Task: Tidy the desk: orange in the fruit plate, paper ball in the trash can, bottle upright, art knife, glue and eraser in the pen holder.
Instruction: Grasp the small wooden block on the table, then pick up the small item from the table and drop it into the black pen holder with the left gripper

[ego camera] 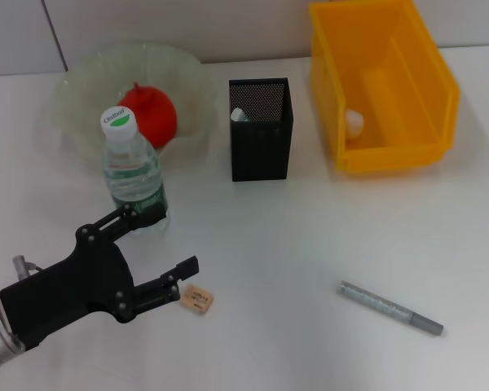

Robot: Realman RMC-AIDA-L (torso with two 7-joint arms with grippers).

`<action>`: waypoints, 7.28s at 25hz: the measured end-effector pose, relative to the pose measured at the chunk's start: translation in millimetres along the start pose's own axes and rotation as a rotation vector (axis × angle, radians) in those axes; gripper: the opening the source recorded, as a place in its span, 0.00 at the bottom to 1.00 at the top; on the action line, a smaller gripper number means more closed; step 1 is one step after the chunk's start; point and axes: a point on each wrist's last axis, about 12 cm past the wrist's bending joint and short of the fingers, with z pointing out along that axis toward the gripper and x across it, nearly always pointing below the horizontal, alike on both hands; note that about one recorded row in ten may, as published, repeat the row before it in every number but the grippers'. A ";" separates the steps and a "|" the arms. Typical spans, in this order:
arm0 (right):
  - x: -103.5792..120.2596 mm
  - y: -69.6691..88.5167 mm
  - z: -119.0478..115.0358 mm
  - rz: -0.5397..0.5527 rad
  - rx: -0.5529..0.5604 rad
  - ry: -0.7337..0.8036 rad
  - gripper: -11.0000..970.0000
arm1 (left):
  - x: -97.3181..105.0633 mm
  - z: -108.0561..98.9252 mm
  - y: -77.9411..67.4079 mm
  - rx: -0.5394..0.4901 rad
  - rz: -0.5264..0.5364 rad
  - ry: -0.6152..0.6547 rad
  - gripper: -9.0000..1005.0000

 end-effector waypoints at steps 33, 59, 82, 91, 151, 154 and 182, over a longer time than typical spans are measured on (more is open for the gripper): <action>142.0 192.7 -146.9 0.787 -0.244 -0.102 0.82 | -31.5 -2.2 0.6 0.061 0.008 0.215 0.81; 153.2 194.8 -148.1 0.845 -0.408 0.077 0.82 | -122.3 125.2 0.3 0.225 0.176 0.998 0.80; 155.4 202.7 -144.1 0.856 -0.370 0.098 0.83 | -93.6 142.0 -6.1 0.291 0.349 1.156 0.74; 154.7 204.1 -142.8 0.859 -0.371 0.095 0.83 | -98.8 148.1 -1.8 0.370 0.463 1.165 0.70; 153.6 210.2 -139.3 0.879 -0.384 0.089 0.82 | -81.6 164.0 18.1 0.498 0.562 1.238 0.28; 153.7 210.2 -139.4 0.880 -0.384 0.089 0.82 | -80.3 165.3 18.8 0.506 0.554 1.244 0.27; 154.4 209.3 -141.0 0.882 -0.374 0.091 0.83 | -159.6 189.5 42.8 0.124 0.367 0.739 0.26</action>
